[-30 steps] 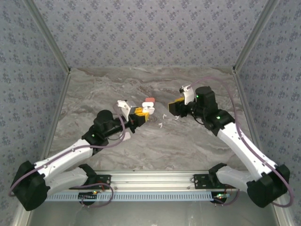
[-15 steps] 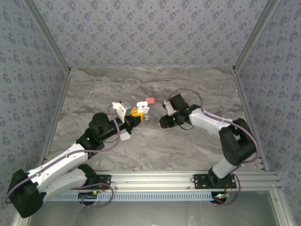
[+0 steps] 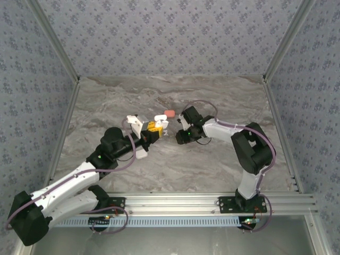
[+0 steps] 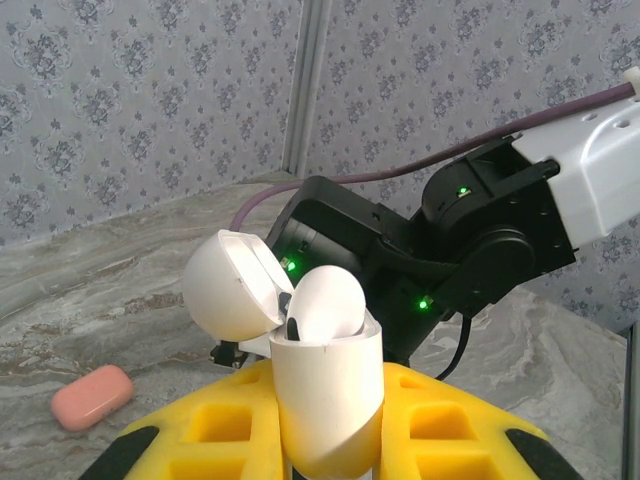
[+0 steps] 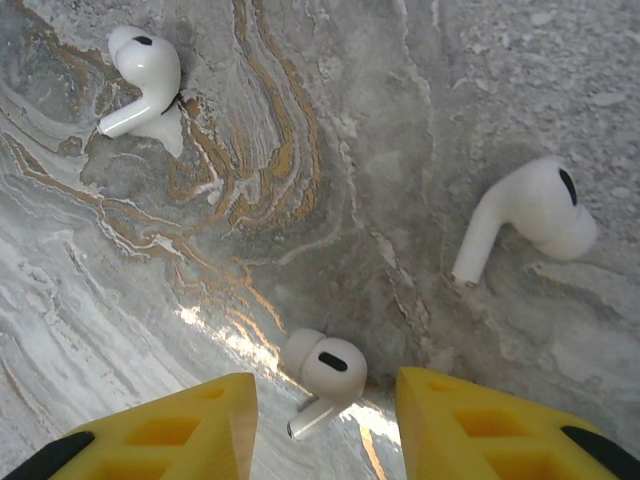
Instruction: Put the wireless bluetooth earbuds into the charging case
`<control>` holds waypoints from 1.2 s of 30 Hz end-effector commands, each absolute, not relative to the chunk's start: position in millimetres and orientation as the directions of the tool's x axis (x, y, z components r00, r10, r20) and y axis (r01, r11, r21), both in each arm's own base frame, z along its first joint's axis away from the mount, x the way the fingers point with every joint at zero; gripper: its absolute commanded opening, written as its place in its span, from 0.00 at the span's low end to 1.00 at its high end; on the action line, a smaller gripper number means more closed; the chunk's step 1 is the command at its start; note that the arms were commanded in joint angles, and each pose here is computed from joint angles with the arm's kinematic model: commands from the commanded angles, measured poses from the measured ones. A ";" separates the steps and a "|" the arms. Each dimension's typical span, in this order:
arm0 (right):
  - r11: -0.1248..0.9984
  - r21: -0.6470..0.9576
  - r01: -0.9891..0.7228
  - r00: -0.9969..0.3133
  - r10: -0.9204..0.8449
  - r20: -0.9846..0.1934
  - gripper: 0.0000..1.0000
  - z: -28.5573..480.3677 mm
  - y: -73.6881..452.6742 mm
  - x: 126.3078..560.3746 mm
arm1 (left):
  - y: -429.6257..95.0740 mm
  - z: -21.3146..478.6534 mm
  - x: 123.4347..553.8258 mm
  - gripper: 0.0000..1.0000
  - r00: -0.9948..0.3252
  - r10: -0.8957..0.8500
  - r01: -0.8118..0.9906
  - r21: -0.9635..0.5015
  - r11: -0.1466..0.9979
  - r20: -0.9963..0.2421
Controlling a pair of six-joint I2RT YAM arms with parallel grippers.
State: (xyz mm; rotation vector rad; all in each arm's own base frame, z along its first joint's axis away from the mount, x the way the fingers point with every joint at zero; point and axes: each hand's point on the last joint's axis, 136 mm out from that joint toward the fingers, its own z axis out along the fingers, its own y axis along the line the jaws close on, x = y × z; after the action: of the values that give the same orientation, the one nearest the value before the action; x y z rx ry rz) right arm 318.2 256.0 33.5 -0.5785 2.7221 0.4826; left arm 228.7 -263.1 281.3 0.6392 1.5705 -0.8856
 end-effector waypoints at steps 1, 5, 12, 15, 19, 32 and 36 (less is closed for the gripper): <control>0.865 0.233 -0.444 -0.863 -0.343 -0.372 0.41 31.3 260.8 324.8 | -262.1 289.6 226.8 0.00 -0.154 -0.084 0.809 -0.174 0.561 -0.985; 0.868 0.224 -0.444 -0.867 -0.353 -0.352 0.37 22.6 260.8 322.2 | -261.8 289.1 226.3 0.00 -0.155 -0.084 0.808 -0.175 0.562 -0.984; 0.870 0.201 -0.449 -0.867 -0.370 -0.335 0.29 10.7 258.6 319.4 | -261.2 287.9 226.7 0.00 -0.157 -0.085 0.806 -0.177 0.565 -0.984; 0.868 0.198 -0.455 -0.863 -0.375 -0.339 0.25 9.4 259.2 320.2 | -261.2 287.9 226.5 0.00 -0.159 -0.086 0.806 -0.179 0.564 -0.984; 0.860 0.187 -0.475 -0.840 -0.379 -0.388 0.23 24.5 258.9 322.6 | -260.9 287.8 226.0 0.00 -0.160 -0.087 0.806 -0.181 0.564 -0.983; 0.779 0.026 -0.626 -0.505 -0.379 -0.775 0.21 189.8 230.0 306.3 | -278.4 287.2 223.3 0.00 -0.200 -0.104 0.846 -0.225 0.484 -0.974; 0.725 -0.023 -0.688 -0.314 -0.326 -0.892 0.22 254.3 228.3 287.6 | -290.9 290.2 222.3 0.00 -0.224 -0.104 0.869 -0.247 0.429 -0.969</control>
State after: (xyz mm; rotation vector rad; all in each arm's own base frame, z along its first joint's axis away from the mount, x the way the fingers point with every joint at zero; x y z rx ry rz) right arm 296.8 228.2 230.5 -0.7088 2.0480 0.4465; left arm 228.2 -279.0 256.6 0.6808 1.6290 -0.9606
